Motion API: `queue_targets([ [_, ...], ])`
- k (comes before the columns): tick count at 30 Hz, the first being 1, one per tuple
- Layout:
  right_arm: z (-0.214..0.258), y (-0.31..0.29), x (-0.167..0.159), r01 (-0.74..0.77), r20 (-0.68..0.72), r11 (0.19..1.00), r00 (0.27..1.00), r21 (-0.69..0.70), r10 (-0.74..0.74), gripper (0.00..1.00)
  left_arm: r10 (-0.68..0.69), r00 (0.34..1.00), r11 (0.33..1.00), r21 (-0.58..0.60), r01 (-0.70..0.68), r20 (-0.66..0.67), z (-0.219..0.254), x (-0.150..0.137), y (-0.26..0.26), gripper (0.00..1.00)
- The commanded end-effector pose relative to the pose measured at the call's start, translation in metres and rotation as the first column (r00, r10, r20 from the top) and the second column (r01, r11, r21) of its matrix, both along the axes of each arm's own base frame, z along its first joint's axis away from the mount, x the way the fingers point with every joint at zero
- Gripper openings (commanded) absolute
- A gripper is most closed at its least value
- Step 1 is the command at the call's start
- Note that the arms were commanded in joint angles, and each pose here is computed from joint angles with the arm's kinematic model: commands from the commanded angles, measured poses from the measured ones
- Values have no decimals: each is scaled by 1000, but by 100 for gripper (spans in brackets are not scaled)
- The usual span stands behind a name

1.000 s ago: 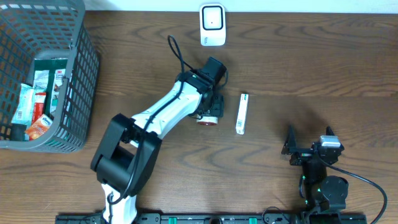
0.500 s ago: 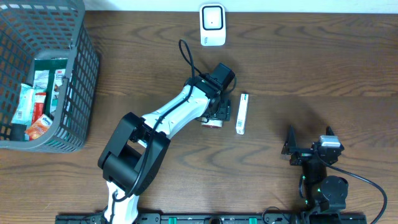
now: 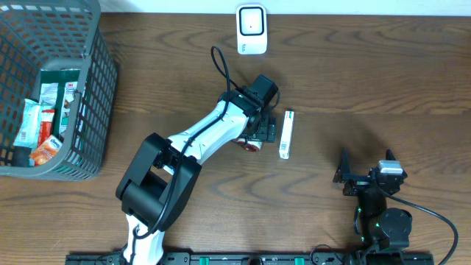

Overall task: Scan the item barcode
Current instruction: 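Carry the green-lidded jar out and place it beside the Panadol box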

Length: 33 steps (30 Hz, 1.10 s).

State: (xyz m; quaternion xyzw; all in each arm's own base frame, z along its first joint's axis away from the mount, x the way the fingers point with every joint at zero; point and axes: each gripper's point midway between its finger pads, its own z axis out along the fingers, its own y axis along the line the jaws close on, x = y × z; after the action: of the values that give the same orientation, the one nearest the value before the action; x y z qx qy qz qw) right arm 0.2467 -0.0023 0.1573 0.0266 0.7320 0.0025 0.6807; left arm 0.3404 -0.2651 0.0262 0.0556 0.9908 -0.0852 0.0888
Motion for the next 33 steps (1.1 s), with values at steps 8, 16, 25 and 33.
queue_targets([
  [8,-1,2,0,-8,-3,1000,1000,13,8,99,-8,996,999,-32,11,93,38,11,-4,95],
  [16,-1,2,0,-8,-3,1000,1000,13,8,99,19,999,1000,-15,-18,37,32,-1,2,95],
  [25,-1,2,0,-8,-3,1000,1000,13,8,99,16,999,998,-56,-13,37,41,3,-1,95],
  [33,-1,2,0,-8,-3,1000,1000,13,8,99,-1,980,1000,24,-4,200,151,34,45,95],
])
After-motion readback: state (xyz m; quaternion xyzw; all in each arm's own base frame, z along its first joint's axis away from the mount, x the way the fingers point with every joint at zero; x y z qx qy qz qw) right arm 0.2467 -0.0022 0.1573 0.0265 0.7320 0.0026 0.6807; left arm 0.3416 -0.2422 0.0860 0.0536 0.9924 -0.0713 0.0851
